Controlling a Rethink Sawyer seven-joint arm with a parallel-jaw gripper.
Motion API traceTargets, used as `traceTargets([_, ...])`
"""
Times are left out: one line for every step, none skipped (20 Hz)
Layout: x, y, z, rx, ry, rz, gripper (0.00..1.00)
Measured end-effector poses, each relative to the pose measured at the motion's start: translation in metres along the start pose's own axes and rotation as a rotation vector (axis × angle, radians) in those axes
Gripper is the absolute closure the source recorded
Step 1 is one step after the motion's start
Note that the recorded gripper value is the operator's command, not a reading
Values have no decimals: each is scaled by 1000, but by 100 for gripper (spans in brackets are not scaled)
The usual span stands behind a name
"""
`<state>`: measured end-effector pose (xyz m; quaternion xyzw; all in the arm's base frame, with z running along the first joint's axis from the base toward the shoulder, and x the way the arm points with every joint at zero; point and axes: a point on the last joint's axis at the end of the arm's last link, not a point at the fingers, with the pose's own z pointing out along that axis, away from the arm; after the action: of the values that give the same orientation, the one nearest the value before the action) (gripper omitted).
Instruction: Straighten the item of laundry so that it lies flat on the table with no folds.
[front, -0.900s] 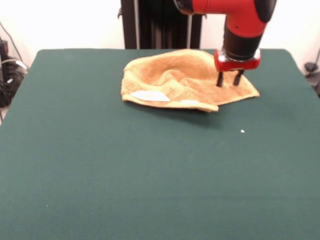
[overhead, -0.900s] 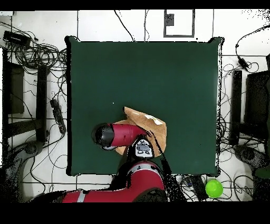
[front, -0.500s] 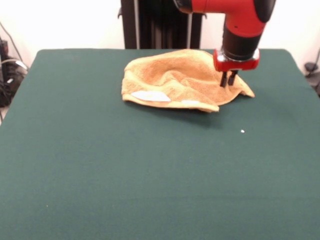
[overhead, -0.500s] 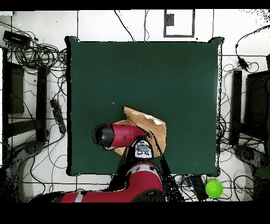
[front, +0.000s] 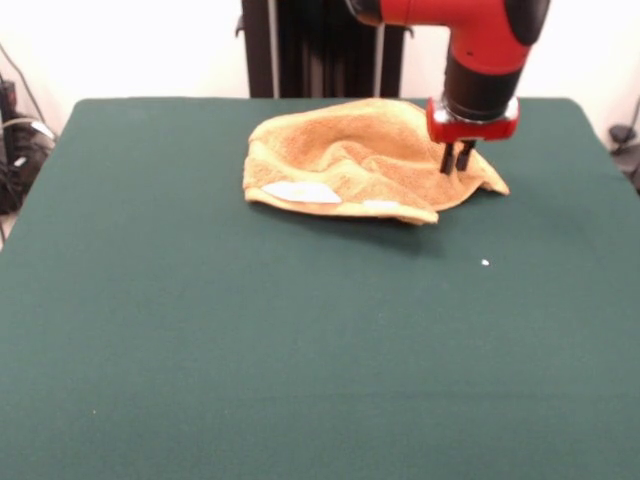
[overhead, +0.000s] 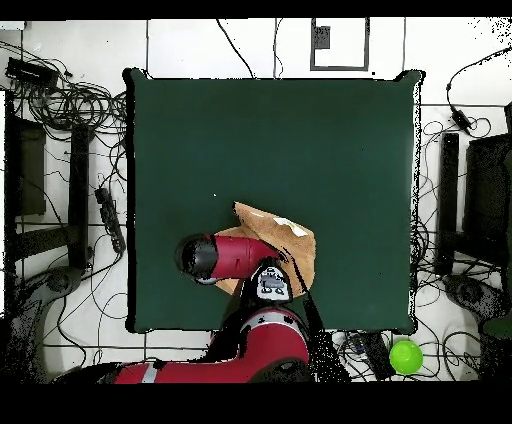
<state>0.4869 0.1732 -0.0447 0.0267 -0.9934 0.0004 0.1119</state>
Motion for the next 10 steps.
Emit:
traceTargets([0,0,0,-1,-2,4,100])
traceTargets([0,0,0,-1,-2,6,100])
traceTargets([0,0,0,-3,-3,10,100])
traceTargets([1,0,0,-4,-4,14,100])
traceTargets([1,-1,0,-5,-4,18,100])
traceTargets([1,-1,0,-8,-5,27,100])
traceTargets([1,-1,0,-12,-6,37,100])
traceTargets([1,-1,0,-12,-6,39,100])
traceTargets([1,-1,0,-16,-7,50,100])
traceTargets([1,-1,0,-20,-7,62,100])
